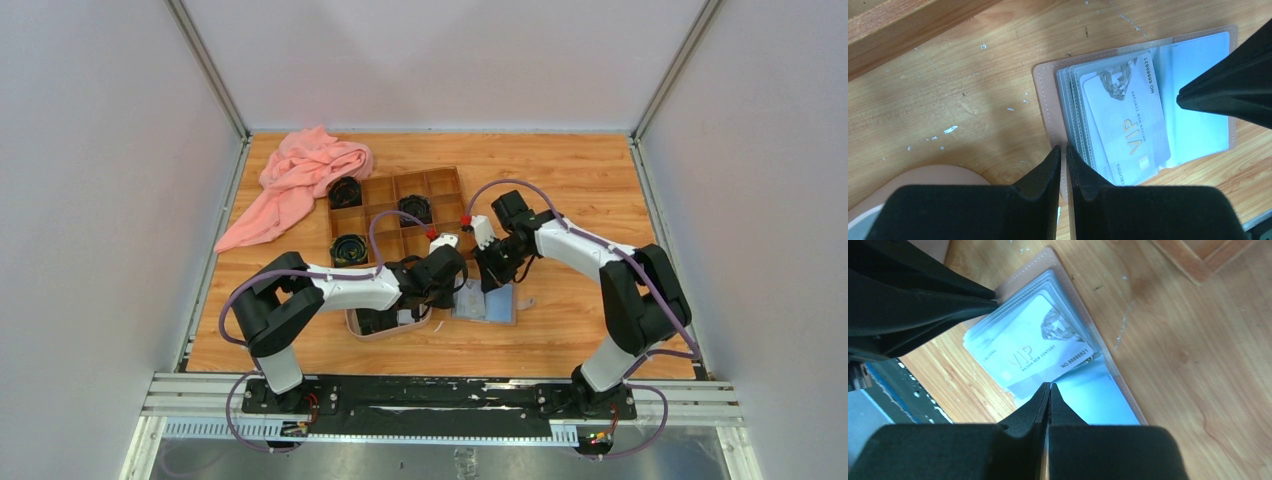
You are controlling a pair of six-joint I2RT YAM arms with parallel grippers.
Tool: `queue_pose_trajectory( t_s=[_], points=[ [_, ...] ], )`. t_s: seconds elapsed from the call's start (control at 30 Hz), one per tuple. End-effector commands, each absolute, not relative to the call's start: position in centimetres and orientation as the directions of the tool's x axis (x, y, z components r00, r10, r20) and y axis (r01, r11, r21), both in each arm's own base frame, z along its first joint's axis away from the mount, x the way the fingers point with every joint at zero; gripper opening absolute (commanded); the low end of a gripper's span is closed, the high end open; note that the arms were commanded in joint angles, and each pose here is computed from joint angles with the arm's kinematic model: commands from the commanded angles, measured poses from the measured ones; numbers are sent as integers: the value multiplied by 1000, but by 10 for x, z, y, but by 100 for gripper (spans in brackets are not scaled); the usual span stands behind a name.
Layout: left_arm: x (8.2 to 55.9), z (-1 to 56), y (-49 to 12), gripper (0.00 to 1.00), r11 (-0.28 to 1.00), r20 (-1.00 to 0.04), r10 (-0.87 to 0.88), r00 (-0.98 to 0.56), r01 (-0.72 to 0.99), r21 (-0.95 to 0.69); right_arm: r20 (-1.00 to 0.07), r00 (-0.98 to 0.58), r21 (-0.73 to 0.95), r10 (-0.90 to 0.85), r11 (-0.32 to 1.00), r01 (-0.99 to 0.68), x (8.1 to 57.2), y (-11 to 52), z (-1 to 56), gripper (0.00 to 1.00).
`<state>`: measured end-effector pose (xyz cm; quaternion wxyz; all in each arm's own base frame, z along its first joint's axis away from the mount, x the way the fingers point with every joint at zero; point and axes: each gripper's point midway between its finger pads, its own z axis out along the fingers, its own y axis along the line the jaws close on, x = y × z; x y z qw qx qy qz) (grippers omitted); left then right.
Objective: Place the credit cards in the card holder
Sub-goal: Insert the credit card into the card holder.
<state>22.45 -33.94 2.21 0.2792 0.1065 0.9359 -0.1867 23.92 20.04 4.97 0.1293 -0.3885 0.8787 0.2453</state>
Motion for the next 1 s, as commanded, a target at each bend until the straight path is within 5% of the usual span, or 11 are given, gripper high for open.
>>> queue_pose_trajectory(
  t_s=[0.0,0.6,0.97],
  points=[
    [201,0,-329,14,915,-497,143,-856,306,-264,-345,-640,288,-686,572,-768,226,189,30,0],
    [191,-5,-331,13,907,-491,138,-860,308,-286,-308,-662,264,-683,607,-750,226,181,23,0],
    [187,-6,-335,13,901,-487,142,-862,316,-296,-287,-739,421,-610,613,-669,214,191,23,0]
  ],
)
